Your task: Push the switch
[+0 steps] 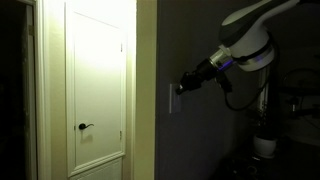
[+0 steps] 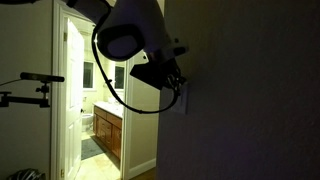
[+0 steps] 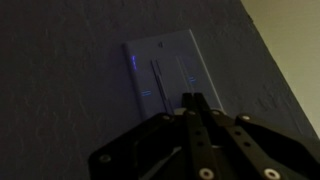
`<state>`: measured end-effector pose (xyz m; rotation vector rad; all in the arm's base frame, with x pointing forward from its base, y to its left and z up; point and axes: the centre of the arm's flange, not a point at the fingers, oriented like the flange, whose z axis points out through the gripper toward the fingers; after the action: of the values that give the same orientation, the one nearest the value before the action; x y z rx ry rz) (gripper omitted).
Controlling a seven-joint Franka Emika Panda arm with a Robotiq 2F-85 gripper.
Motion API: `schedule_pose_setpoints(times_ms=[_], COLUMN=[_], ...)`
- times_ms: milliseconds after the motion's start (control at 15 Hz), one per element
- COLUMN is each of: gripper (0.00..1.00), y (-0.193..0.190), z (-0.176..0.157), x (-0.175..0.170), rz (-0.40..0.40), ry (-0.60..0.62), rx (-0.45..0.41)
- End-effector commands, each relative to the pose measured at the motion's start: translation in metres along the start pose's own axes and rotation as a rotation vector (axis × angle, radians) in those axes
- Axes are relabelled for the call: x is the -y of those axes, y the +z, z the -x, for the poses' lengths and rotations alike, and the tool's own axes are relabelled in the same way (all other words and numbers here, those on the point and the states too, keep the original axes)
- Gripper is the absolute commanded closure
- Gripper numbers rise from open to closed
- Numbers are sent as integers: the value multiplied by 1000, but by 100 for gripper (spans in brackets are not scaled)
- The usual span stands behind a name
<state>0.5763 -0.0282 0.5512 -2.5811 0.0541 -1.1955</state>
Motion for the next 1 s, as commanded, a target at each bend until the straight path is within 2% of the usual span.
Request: schedule_pose_setpoints(times_ms=[0,933], gripper=[94,94], y=[9,-5], z=[-4,19], x=[-6,-21], rz=[15,86], ry=[-20,-75], rx=[-28,7])
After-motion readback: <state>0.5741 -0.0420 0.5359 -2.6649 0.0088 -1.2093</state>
